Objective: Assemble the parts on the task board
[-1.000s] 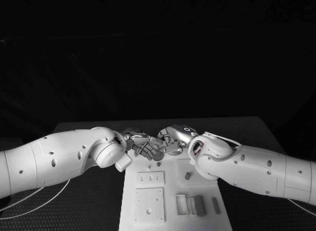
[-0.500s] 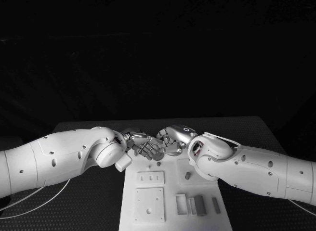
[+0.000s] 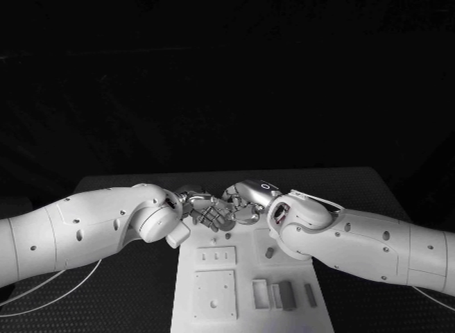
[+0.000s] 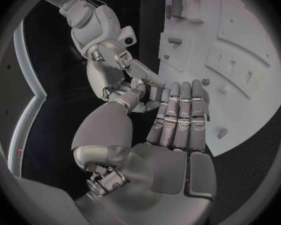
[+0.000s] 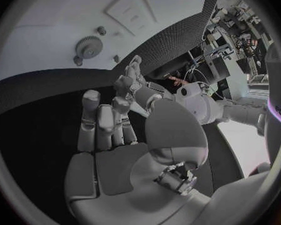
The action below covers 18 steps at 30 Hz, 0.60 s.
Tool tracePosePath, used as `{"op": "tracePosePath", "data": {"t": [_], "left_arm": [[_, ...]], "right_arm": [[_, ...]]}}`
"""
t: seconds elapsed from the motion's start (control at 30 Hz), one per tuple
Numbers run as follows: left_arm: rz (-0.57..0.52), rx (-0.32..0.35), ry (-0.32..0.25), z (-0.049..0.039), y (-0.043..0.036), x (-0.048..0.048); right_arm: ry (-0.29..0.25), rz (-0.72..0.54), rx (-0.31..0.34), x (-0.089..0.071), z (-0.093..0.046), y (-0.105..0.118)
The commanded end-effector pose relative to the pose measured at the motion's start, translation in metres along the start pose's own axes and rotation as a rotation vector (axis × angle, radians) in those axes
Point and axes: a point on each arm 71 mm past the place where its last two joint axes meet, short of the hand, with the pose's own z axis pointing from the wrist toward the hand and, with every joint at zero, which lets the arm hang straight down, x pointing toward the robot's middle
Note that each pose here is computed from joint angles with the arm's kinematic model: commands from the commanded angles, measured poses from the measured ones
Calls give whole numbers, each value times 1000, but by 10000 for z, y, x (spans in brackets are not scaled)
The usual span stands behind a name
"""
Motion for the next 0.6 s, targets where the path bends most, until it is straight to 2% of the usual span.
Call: {"op": "tracePosePath", "data": {"t": [0.03,0.6], "left_arm": [[-17,24,2,6,-45,22],[-21,26,10,12,-57,43]], "right_arm": [[24,-8,-21,33,8,52],[42,-10,-16,54,29,51]]}}
